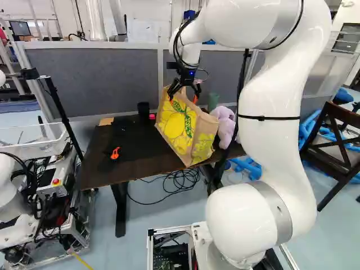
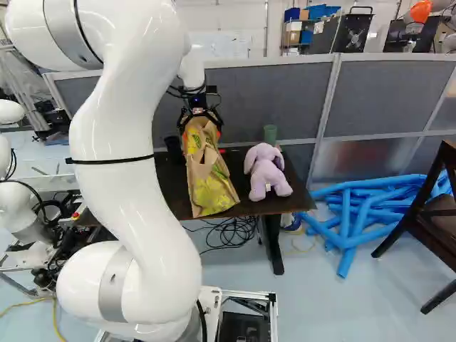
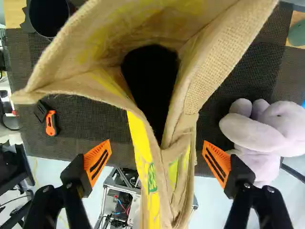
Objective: Pick up the bag on the ground and place it on the table
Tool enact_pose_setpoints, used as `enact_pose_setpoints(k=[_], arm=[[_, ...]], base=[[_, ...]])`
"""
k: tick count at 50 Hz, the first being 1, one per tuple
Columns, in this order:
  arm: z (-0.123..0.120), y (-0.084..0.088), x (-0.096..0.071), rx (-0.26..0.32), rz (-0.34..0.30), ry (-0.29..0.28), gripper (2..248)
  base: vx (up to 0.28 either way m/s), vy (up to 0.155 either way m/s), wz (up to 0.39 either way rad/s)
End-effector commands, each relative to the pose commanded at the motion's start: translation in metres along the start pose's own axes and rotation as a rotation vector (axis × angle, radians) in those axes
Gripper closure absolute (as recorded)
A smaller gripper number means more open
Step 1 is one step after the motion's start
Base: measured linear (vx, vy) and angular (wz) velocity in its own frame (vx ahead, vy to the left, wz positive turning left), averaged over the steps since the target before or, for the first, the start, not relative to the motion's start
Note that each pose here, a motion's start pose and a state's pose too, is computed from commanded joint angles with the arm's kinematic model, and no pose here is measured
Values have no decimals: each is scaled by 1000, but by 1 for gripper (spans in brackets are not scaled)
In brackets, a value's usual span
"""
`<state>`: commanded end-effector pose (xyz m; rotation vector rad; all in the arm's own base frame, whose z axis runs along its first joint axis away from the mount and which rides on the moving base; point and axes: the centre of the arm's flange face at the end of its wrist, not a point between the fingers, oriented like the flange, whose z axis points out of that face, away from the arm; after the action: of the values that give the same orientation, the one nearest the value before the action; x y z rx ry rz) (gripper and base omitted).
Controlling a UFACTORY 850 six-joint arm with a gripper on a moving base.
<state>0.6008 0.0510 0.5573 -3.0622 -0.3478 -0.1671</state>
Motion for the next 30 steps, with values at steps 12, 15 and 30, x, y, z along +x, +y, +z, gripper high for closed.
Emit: enact_pose_setpoints(k=[12,15,30], arm=[[-19,-3,-9,5,-2,-20,3],[-24,-3,-12,8,-2,-32,3],[-48,-7,-26,20,-5,-91,3]], base=[[0,0,0],[0,0,0],[0,0,0]])
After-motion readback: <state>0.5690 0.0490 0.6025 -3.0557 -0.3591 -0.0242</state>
